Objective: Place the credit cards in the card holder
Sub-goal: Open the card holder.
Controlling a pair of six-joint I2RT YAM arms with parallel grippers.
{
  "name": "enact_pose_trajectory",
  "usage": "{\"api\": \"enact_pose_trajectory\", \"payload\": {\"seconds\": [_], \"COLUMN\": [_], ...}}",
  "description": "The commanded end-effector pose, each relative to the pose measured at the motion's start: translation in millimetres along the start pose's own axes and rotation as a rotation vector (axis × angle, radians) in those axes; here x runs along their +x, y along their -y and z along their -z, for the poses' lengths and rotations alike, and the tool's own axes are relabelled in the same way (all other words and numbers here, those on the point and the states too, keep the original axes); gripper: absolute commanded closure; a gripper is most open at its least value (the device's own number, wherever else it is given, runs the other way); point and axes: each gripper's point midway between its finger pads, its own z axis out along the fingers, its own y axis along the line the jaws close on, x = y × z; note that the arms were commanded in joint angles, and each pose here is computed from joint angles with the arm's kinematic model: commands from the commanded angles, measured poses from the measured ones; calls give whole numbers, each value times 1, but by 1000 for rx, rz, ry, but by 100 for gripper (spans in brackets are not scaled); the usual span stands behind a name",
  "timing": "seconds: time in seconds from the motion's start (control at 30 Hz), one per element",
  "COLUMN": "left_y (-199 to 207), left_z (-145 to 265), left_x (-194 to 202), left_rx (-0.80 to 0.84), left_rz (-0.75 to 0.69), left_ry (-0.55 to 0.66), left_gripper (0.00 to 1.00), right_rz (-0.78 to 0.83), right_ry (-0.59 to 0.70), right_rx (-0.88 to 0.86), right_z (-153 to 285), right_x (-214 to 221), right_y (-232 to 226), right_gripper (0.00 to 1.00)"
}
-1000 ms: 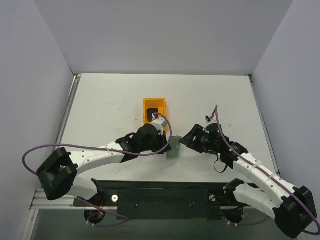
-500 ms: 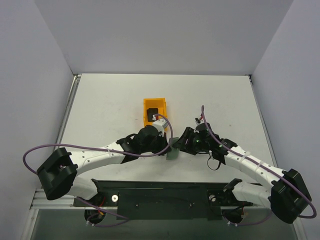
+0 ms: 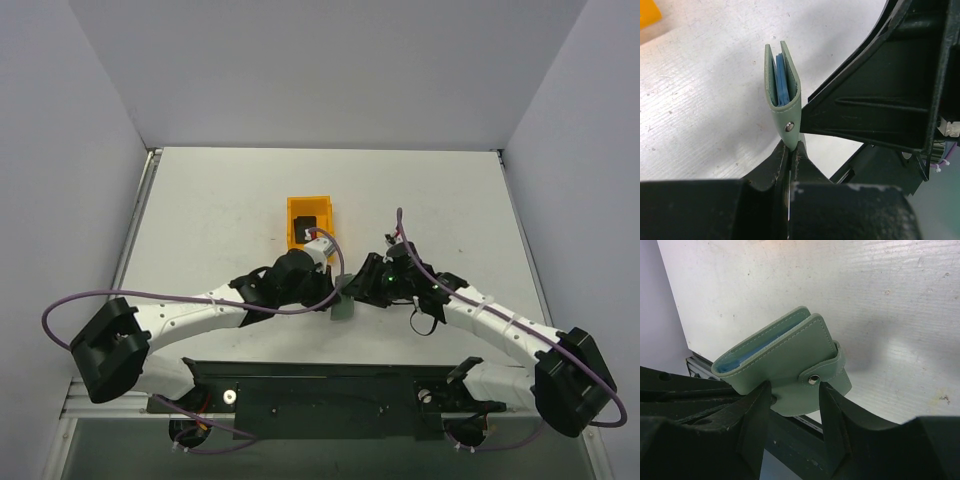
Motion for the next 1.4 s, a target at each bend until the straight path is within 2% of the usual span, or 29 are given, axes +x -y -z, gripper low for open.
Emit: {"api": "enact_pose_trajectory", "payload": {"seconds": [0.0, 0.5, 0.67, 0.73, 0.77, 0.83, 0.93, 1.1, 1.2, 1.3, 1.37], "left_y": [49, 44, 34, 27, 24, 20, 16, 13, 13, 13, 12], "left_z": [22, 29, 28, 29, 29, 30, 31, 28, 27, 27, 27], "left_x": [-44, -51, -51, -51, -51, -52, -55, -53, -52, -52, -52], "left_rx": [177, 151, 104, 81, 71, 56, 46, 36, 43, 44, 41], "left_rz": [-29, -25, -23, -16, -13, -5, 4, 10, 17, 18, 17], "left_ry": [137, 167, 168, 172, 173, 178, 188, 180, 175, 176, 175], "left_gripper": [100, 100, 100, 100, 100, 100, 100, 100, 100, 100, 100], "right_rz": [-2, 46, 128, 213, 293, 346, 326, 275, 262, 286, 297], "right_ry": [-11, -68, -67, -70, -5, 47, 70, 151, 185, 216, 224], "right_rx": [44, 184, 345, 439, 585, 670, 587, 268, 193, 40, 17], "right_z": [-6, -11, 3, 12, 29, 42, 44, 34, 35, 39, 42], "right_x": [-1, 7, 5, 2, -13, -29, -32, -33, -33, -31, -31], "right_y": [3, 29, 52, 65, 78, 83, 71, 21, 12, -12, -14], "right_gripper": [62, 67, 70, 76, 77, 78, 79, 79, 79, 76, 72]}}
